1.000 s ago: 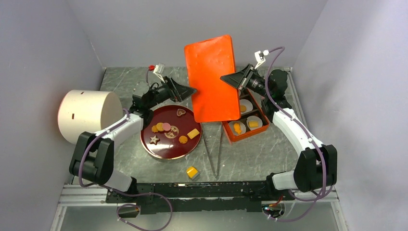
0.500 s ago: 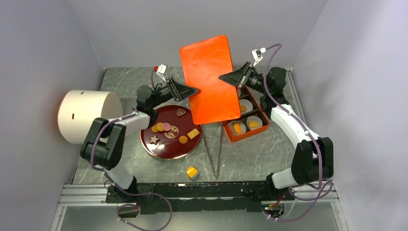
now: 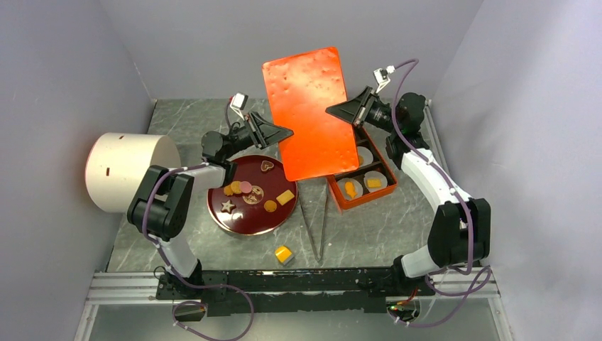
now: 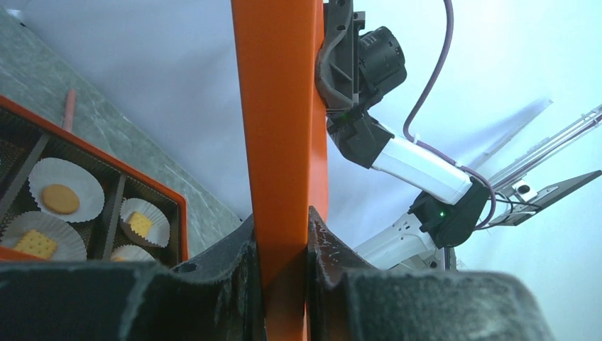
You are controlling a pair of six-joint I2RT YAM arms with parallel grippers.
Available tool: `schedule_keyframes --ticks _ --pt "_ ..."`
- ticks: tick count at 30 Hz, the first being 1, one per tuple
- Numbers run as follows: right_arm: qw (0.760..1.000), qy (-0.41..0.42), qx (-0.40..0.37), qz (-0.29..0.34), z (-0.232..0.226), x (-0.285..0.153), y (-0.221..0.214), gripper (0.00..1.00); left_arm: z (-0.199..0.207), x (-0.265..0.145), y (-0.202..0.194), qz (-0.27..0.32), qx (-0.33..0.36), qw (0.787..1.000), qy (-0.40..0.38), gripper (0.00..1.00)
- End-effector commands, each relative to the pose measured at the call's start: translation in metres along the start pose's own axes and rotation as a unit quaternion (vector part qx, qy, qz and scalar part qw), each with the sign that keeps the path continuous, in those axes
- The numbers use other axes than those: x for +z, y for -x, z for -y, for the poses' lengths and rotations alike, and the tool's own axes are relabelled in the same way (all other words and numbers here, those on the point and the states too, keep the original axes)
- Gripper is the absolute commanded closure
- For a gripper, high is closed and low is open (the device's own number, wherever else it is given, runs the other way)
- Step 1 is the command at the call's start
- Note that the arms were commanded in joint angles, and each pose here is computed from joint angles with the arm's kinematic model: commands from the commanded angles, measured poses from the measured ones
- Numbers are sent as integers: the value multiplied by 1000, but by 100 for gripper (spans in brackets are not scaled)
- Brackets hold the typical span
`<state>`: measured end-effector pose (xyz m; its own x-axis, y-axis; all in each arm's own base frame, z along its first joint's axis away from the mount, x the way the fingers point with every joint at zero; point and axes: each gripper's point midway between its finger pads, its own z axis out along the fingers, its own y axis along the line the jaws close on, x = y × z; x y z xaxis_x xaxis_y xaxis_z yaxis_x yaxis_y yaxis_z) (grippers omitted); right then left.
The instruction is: Pack the cookies
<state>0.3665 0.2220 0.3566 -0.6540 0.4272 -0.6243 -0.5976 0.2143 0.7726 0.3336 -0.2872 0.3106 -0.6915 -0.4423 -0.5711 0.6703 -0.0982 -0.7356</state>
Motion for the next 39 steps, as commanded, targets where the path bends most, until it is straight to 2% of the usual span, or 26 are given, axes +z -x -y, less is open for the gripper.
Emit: schedule_keyframes --ticks 1,5,11,15,18,22,26,29,33,39 --pt "998 -32 -52 32 3 -7 30 73 24 7 12 11 34 999 -31 95" --pt "992 -95 -62 48 31 -24 44 49 11 6 14 25 4 1000 2 95" --pt "970 -223 -60 71 94 -71 60 33 -9 3 17 48 -21 997 60 95" --pt "951 -289 -3 107 137 -112 60 30 -20 1 22 63 -33 993 95 95" --pt "927 -351 34 130 172 -144 54 29 -28 1 23 66 -39 990 117 95" --pt "882 -442 86 141 219 -183 33 29 -31 2 24 72 -47 989 120 95" --pt "844 -506 128 127 254 -205 7 29 -36 5 23 76 -54 988 127 95" --pt "809 -557 139 127 279 -225 -11 28 -39 10 20 74 -59 987 130 95" --pt "800 -571 157 98 295 -231 -30 27 -43 14 14 74 -69 986 136 95" --pt "817 -535 198 82 286 -222 -66 28 -49 18 6 72 -71 984 147 95"
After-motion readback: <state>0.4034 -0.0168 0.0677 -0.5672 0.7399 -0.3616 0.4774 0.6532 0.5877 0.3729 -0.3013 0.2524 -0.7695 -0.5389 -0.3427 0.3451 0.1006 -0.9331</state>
